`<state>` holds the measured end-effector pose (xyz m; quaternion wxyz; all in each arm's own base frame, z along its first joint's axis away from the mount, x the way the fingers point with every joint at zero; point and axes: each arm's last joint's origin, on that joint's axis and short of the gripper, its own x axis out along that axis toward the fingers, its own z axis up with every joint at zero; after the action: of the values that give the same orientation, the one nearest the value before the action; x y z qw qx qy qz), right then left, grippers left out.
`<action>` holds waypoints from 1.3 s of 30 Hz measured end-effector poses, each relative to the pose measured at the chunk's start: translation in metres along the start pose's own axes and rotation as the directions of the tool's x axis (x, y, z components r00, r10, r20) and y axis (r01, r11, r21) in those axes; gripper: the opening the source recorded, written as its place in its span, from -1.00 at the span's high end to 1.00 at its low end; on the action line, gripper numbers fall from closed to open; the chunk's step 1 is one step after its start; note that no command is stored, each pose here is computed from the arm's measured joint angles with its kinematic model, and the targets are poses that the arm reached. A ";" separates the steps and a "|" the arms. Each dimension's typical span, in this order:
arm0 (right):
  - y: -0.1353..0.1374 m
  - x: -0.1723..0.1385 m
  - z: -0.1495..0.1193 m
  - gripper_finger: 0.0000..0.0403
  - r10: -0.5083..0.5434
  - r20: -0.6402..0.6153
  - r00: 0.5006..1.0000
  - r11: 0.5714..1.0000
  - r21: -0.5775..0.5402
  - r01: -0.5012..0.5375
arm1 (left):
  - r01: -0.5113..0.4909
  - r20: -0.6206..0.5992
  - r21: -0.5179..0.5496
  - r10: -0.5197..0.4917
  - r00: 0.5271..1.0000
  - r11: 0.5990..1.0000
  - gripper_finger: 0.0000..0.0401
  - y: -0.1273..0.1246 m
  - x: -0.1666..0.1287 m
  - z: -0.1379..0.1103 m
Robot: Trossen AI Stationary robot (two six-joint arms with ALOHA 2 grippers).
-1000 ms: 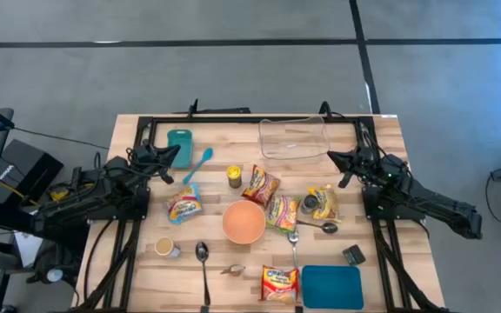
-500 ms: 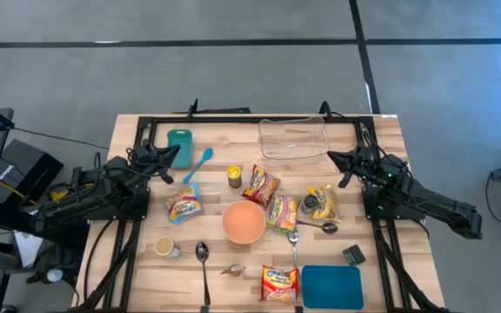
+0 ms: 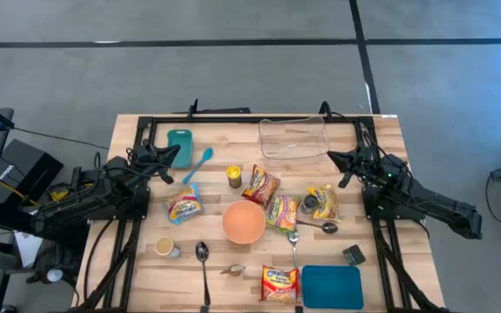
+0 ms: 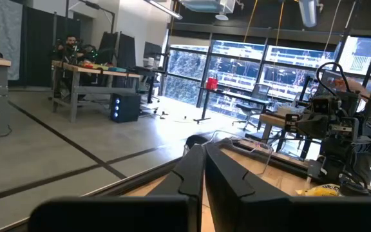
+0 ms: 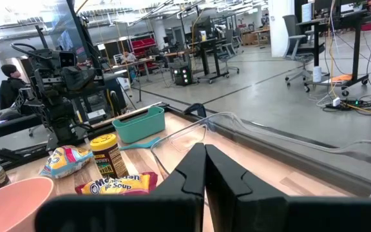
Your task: Pick & Place Food Item
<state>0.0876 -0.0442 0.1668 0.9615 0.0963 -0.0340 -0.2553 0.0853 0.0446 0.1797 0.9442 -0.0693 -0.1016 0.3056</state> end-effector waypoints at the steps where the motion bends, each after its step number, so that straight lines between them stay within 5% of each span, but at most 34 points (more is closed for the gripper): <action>1: 0.000 0.000 0.000 0.99 0.000 0.000 1.000 1.000 0.000 0.000 | 0.000 0.000 0.000 0.000 1.000 1.000 0.96 0.000 0.000 0.000; 10: 0.000 0.000 0.000 0.99 0.000 0.000 1.000 1.000 0.000 0.000 | 0.005 0.026 -0.008 -0.004 1.000 1.000 0.96 0.000 0.000 0.003; 14: 0.000 0.000 0.000 0.99 0.000 0.000 1.000 1.000 0.000 0.000 | 0.044 0.149 -0.148 -0.021 0.989 0.988 0.96 -0.002 -0.001 0.015; 19: 0.000 0.000 0.000 0.99 0.000 0.000 1.000 1.000 0.000 0.000 | 0.161 0.319 -0.364 -0.039 0.947 0.917 0.96 -0.004 -0.005 0.031; 26: 0.000 0.000 0.002 0.99 0.003 0.018 1.000 1.000 0.002 -0.003 | 0.348 0.515 -0.500 -0.050 0.855 0.793 0.96 -0.005 -0.014 0.051; 29: 0.002 0.000 0.009 0.99 0.018 0.089 0.996 0.995 0.101 -0.027 | 0.401 0.562 -0.520 -0.051 0.826 0.754 0.96 -0.005 -0.017 0.055; 32: 0.004 -0.002 0.021 0.99 0.041 0.214 0.976 0.945 0.308 -0.107 | 0.430 0.587 -0.527 -0.052 0.808 0.733 0.96 -0.005 -0.019 0.058; 35: 0.006 -0.006 0.033 0.99 0.061 0.333 0.941 0.850 0.477 -0.224 | 0.446 0.606 -0.522 -0.052 0.794 0.727 0.96 -0.005 -0.020 0.060; 39: 0.008 -0.012 0.050 0.99 0.047 0.451 0.891 0.764 0.558 -0.323 | 0.451 0.613 -0.519 -0.052 0.788 0.726 0.96 -0.005 -0.021 0.060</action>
<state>0.0752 -0.0397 0.2175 0.8671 0.3465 -0.3269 -0.1457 0.0575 0.0323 0.2361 0.8227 -0.2799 -0.4799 0.1202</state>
